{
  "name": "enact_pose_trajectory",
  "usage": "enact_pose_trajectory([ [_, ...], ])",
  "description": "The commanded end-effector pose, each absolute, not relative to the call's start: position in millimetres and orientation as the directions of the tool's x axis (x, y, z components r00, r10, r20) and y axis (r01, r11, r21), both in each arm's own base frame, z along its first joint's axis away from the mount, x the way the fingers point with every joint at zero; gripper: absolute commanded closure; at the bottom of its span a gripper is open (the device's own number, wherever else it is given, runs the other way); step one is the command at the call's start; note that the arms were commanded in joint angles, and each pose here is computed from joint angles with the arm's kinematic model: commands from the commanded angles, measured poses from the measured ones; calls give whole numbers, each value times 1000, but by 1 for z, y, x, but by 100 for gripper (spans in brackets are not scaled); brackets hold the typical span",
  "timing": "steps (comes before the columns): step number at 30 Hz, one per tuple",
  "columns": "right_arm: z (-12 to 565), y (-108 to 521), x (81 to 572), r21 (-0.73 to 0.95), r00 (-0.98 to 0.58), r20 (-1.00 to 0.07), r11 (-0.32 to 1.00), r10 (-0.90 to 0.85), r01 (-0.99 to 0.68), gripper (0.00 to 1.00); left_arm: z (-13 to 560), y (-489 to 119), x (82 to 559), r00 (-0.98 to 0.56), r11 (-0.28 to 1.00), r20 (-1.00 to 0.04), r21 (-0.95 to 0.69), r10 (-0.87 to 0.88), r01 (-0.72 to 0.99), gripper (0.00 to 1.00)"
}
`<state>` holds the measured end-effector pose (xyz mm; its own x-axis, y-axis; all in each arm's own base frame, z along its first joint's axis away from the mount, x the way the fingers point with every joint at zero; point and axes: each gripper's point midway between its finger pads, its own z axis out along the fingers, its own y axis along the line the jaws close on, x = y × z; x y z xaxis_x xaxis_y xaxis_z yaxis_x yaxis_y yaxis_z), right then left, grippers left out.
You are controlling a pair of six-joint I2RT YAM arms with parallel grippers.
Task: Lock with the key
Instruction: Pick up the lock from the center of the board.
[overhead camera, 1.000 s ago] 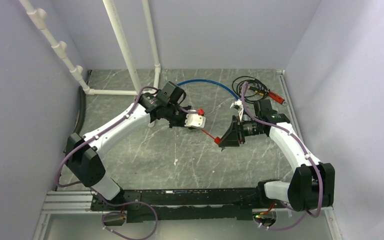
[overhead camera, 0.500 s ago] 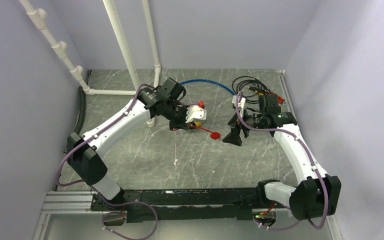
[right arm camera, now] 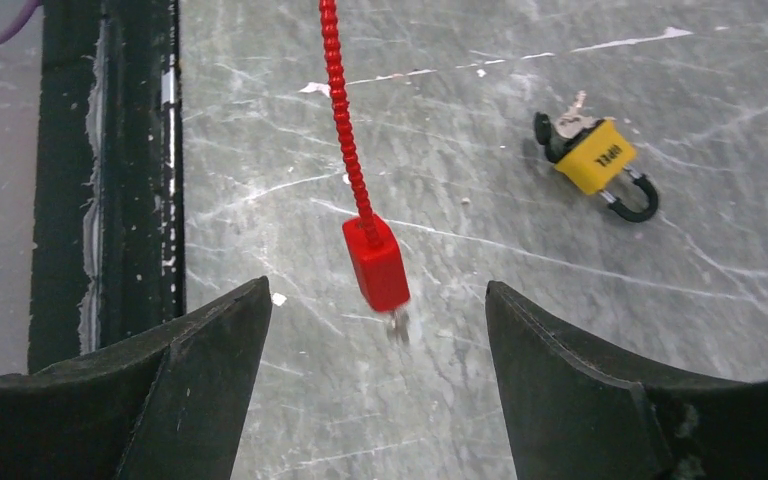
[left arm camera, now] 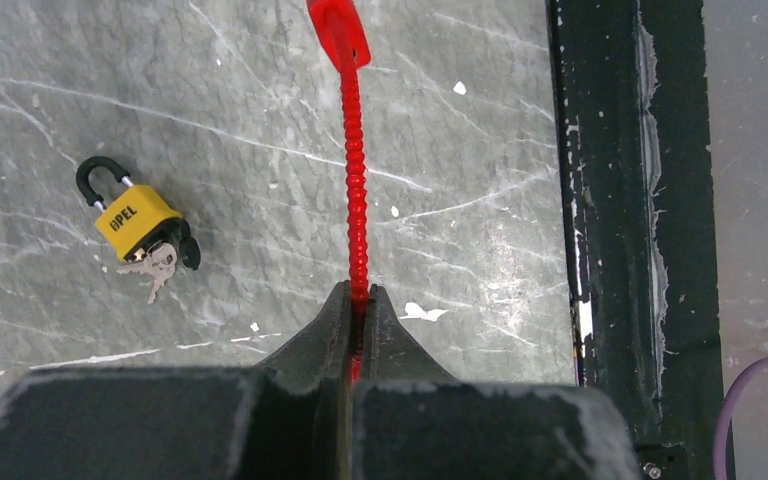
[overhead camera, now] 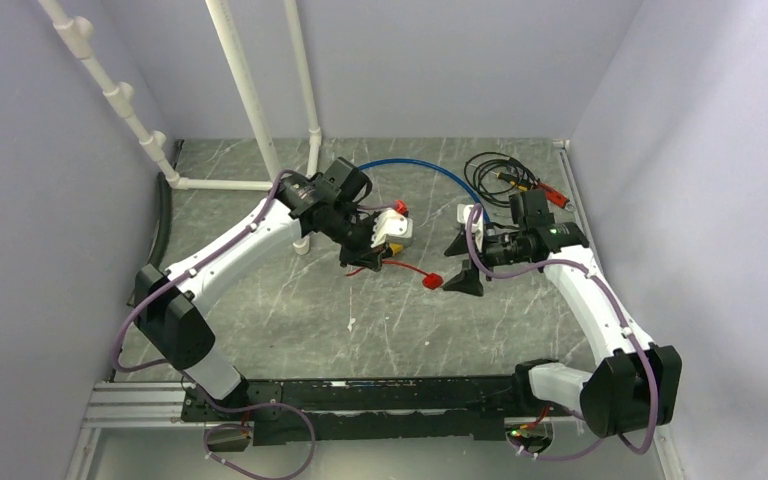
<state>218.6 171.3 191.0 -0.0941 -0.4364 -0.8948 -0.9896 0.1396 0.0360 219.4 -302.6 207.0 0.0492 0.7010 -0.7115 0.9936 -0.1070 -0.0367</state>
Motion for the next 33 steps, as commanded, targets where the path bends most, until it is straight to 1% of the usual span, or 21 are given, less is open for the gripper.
enact_pose_trajectory([
  [1, 187, 188, 210, 27, -46, -915, 52, -401, -998, 20, 237, -310, 204, 93, -158, -786, -6, 611, 987, 100],
  [5, 177, 192, 207, 50, -62, -913, 40, -403, -998, 25, 242, -311, 201, 98, -168, -795, -5, 598, 986, 100],
  [7, 172, 194, 204, 61, -70, -914, 34, -400, -998, 31, 246, -311, 200, 98, -173, -803, -6, 588, 985, 100],
  [12, 172, 201, 199, 81, -76, -923, 3, -378, -997, 44, 250, -311, 197, 100, -180, -809, -7, 579, 984, 100],
  [17, 171, 205, 195, 82, -70, -925, -16, -374, -996, 45, 250, -311, 196, 96, -182, -812, -13, 576, 983, 100],
  [22, 171, 204, 193, 86, -73, -923, -19, -377, -996, 56, 249, -311, 198, 99, -179, -809, -8, 579, 984, 100],
  [26, 170, 202, 188, 87, -71, -920, -25, -386, -996, 58, 252, -309, 199, 91, -176, -819, -12, 566, 984, 100],
  [33, 165, 202, 187, 101, -87, -919, -17, -386, -995, 54, 255, -309, 198, 89, -179, -828, -14, 553, 984, 100],
])
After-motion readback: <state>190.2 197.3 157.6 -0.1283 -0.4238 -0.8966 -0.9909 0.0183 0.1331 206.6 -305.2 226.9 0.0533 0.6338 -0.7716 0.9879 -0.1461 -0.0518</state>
